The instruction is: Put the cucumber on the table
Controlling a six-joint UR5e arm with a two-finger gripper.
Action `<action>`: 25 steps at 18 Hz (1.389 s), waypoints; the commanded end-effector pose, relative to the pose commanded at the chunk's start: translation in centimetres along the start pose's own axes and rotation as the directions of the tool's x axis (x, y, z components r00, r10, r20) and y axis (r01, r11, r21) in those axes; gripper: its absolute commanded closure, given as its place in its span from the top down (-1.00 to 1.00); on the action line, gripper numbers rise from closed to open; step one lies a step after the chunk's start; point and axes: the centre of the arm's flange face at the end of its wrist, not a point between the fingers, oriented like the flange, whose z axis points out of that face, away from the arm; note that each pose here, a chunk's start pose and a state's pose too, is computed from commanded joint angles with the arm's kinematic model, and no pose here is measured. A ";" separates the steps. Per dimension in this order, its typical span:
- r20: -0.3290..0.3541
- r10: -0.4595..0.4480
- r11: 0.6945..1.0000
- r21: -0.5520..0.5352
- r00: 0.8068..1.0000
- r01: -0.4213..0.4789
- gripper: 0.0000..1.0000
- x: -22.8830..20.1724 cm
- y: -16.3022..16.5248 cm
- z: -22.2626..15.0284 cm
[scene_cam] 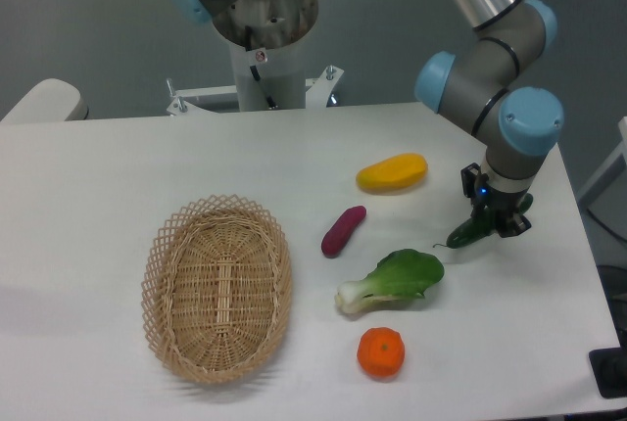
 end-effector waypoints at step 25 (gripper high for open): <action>0.175 0.064 0.996 -0.066 0.982 -0.054 0.98 -7.4 5.9 -9.4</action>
